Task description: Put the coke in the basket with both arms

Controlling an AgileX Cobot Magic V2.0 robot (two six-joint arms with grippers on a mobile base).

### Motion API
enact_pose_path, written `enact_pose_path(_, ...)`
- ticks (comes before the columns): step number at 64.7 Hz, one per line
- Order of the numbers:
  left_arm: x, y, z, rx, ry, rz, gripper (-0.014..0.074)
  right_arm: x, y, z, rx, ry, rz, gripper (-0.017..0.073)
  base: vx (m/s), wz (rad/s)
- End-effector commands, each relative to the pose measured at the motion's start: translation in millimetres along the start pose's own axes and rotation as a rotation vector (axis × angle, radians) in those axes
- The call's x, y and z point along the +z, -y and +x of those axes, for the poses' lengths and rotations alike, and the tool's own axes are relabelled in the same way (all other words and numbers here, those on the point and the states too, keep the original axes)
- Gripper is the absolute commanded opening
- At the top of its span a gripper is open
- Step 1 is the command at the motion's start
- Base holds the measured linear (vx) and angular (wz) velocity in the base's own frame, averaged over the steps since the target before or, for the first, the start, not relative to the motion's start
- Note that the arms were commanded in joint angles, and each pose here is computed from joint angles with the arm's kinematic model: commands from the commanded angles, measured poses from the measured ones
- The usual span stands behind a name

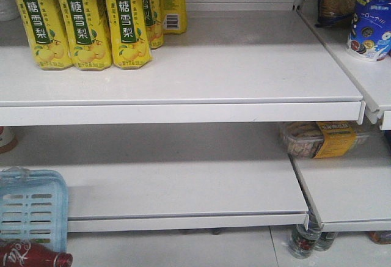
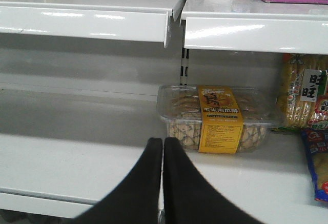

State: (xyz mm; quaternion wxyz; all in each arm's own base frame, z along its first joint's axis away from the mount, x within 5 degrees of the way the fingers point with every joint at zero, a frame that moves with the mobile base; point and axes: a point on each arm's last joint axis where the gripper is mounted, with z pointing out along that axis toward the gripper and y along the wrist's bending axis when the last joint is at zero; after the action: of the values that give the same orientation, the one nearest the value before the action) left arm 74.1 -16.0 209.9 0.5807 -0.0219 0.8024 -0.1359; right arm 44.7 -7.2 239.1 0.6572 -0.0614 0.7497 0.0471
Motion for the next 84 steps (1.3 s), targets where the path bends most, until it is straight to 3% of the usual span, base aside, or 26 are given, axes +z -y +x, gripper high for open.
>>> enact_pose_path(1,-4.5,-0.5,-17.6,0.099,0.205,-0.014,-0.0006,-3.7,-1.0,-12.3,-0.015,0.080,-0.019,-0.0009,0.00,0.00)
enact_pose_path(7,-4.4,-3.4,-9.4,0.161,0.236,-0.027,-0.0006,-3.7,-1.0,-12.3,-0.015,0.080,-0.019,-0.0009,0.00,0.00)
enact_pose_path(24,-7.6,-15.8,11.4,0.150,0.312,-0.127,-0.0006,-3.7,-1.0,-12.3,-0.015,0.080,-0.019,-0.0009,0.00,0.00)
enact_pose_path(36,-11.2,-16.0,11.4,0.234,0.333,-0.151,-0.0006,-3.7,-1.0,-12.3,-0.015,0.080,-0.019,-0.0009,0.00,0.00)
enact_pose_path(56,-18.0,-15.1,11.1,0.237,0.392,-0.153,-0.0006,-3.7,-1.0,-12.3,-0.015,0.080,-0.019,-0.0009,0.00,0.00)
enact_pose_path(84,-17.5,-15.4,11.7,0.221,0.384,-0.151,-0.0006,-3.7,-0.9,-12.2,-0.015,0.079,-0.018,-0.0009,0.00,0.00)
